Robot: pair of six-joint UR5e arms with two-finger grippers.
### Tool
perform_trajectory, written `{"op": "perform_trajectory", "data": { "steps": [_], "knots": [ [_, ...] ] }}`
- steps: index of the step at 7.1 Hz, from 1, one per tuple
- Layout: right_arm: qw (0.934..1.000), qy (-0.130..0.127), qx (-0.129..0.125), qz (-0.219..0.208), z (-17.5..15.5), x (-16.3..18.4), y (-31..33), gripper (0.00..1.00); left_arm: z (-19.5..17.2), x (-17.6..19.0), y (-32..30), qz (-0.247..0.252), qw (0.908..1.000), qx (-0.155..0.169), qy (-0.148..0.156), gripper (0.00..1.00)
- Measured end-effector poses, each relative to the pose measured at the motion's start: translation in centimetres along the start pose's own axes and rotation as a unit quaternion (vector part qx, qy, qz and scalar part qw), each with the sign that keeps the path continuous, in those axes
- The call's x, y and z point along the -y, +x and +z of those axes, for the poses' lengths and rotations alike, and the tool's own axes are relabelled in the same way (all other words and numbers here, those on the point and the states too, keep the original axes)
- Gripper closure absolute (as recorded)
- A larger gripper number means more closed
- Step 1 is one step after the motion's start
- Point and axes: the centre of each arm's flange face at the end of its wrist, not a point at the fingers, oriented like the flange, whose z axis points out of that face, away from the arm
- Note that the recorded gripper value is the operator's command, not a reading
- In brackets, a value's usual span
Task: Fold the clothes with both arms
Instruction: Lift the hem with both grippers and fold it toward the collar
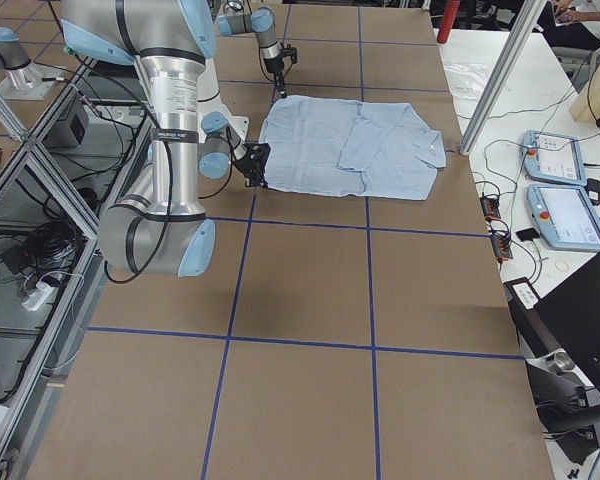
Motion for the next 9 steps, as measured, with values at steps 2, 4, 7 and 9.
{"op": "perform_trajectory", "data": {
  "steps": [2, 4, 7, 9],
  "knots": [
    [0.9984, -0.049, -0.027, -0.005, -9.5, 3.1, -1.1, 1.00, -5.7, 0.1, 1.8, -0.001, 0.9985, -0.044, -0.033, 1.00],
    [0.9940, -0.107, -0.020, -0.002, -18.2, 5.6, -1.4, 1.00, -15.9, 0.0, 3.1, 0.005, 0.9932, -0.075, -0.089, 1.00],
    [0.9946, -0.101, -0.008, 0.020, -20.7, 8.5, -1.7, 1.00, -22.7, 2.6, 3.8, 0.039, 0.9894, -0.086, -0.110, 1.00],
    [0.9980, -0.047, -0.016, 0.039, -16.9, 11.9, -3.8, 1.00, -17.1, 8.4, 6.1, 0.048, 0.9965, -0.040, -0.056, 1.00]
  ]
}}
